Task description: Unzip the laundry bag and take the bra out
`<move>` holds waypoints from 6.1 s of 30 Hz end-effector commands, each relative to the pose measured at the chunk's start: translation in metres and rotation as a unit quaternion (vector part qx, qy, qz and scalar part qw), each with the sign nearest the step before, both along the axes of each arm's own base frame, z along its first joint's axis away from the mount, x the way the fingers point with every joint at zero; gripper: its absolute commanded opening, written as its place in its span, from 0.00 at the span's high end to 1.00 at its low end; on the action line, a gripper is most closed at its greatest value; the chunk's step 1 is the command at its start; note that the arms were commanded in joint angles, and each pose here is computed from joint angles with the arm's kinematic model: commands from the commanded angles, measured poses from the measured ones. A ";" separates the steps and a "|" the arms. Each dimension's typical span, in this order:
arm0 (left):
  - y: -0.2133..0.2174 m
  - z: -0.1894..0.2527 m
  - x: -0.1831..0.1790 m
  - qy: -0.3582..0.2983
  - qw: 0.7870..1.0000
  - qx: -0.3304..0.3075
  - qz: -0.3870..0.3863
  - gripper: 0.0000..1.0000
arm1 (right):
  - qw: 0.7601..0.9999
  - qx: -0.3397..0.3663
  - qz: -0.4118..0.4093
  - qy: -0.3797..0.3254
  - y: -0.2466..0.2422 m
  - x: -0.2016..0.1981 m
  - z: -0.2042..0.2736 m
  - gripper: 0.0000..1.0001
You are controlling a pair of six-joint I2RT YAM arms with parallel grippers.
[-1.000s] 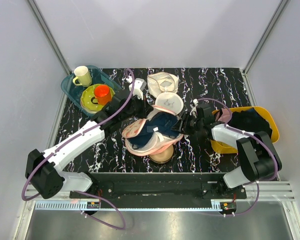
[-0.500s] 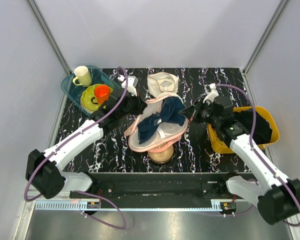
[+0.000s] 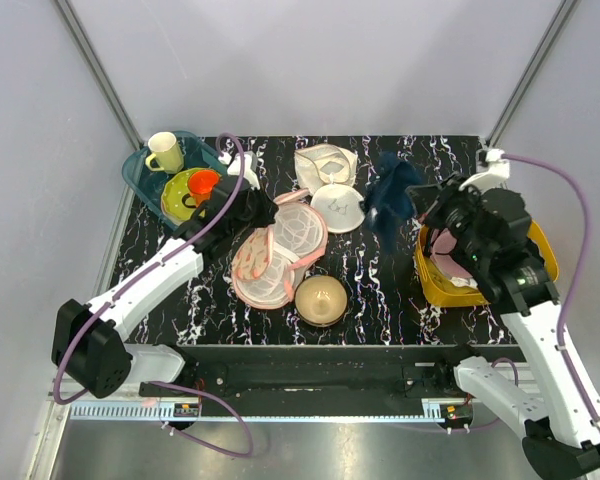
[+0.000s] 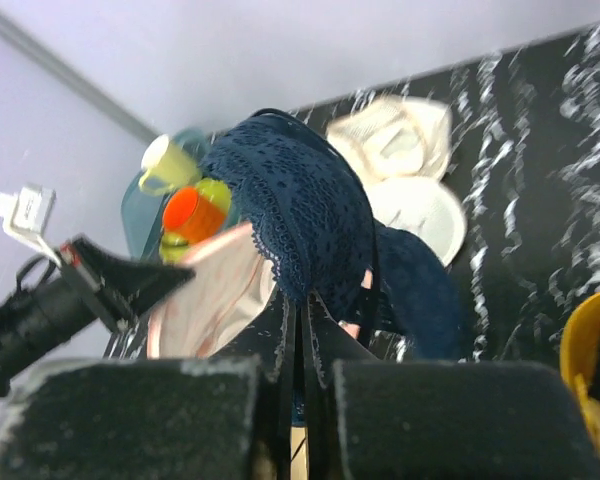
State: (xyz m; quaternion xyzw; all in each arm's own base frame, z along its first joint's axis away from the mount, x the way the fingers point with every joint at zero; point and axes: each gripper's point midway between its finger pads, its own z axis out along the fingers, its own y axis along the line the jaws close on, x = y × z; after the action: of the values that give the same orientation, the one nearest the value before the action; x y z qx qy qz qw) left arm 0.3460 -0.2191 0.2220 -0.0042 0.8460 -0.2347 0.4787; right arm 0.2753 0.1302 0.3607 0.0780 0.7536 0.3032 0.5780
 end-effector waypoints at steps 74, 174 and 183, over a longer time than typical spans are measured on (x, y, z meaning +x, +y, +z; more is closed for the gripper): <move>-0.013 -0.017 -0.017 0.031 0.998 -0.012 -0.062 1.00 | 0.808 0.005 -0.589 0.002 -0.271 -0.060 -0.032 1.00; 0.102 0.085 -0.014 -0.071 0.975 0.146 0.149 1.00 | 0.957 0.022 -0.269 0.109 -0.176 0.048 -0.076 0.46; 0.102 0.005 -0.023 0.014 0.974 0.161 0.158 0.23 | 0.959 0.027 -0.245 0.140 -0.169 0.053 -0.092 0.10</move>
State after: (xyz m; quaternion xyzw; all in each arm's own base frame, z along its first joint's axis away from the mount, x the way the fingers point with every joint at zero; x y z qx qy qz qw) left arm 0.3309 -0.1229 0.2479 -0.0368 0.8614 -0.0169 0.5063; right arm 0.3251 -0.0449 0.2673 0.3310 0.7696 0.1439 0.5268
